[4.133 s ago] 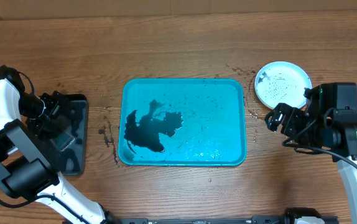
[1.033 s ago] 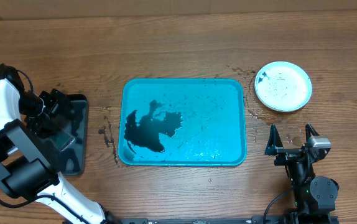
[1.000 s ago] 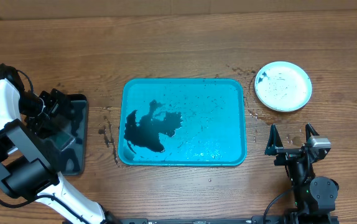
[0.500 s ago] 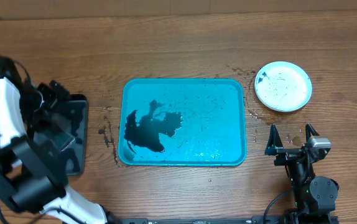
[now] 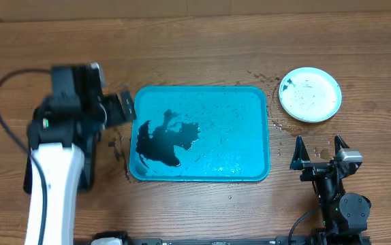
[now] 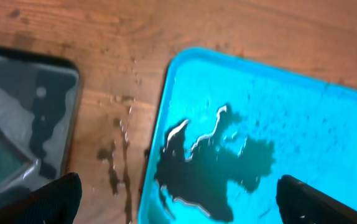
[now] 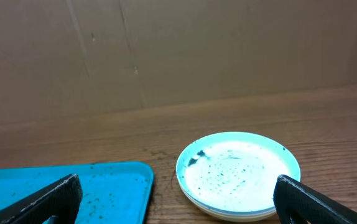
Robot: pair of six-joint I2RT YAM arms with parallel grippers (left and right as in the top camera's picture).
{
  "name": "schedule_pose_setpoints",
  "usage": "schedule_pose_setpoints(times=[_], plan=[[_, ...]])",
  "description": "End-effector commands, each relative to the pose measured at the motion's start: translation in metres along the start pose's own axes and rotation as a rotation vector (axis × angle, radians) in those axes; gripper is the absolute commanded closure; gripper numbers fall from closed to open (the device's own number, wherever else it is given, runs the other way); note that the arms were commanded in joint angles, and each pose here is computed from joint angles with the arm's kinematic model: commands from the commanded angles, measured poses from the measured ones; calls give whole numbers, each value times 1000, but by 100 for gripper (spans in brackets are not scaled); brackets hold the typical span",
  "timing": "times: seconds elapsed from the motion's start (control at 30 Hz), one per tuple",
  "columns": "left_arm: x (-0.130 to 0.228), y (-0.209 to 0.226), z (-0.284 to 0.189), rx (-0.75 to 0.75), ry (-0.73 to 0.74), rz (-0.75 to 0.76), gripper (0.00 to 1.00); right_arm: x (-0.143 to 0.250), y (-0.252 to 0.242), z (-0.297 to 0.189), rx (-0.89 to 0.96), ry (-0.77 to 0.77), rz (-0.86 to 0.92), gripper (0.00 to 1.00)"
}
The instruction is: Clean dirty plates on tray and stack at the side
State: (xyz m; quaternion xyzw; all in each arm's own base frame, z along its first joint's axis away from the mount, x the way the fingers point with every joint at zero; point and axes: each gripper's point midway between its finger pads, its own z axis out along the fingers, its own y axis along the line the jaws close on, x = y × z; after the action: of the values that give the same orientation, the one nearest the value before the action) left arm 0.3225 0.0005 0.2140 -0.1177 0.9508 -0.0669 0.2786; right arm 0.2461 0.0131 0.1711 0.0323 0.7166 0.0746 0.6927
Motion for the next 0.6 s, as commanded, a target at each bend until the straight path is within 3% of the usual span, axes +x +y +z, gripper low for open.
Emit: schedule_pose_setpoints(times=[0.0, 0.27, 0.57], plan=[[21, 13, -22, -46, -73, 35, 0, 1, -3, 0, 15, -8, -4, 0], [61, 24, -64, -40, -249, 42, 0, 1, -3, 0, 15, -8, -4, 0], [81, 30, -35, -18, -363, 87, 1, 1, -3, 0, 15, -8, -4, 0]])
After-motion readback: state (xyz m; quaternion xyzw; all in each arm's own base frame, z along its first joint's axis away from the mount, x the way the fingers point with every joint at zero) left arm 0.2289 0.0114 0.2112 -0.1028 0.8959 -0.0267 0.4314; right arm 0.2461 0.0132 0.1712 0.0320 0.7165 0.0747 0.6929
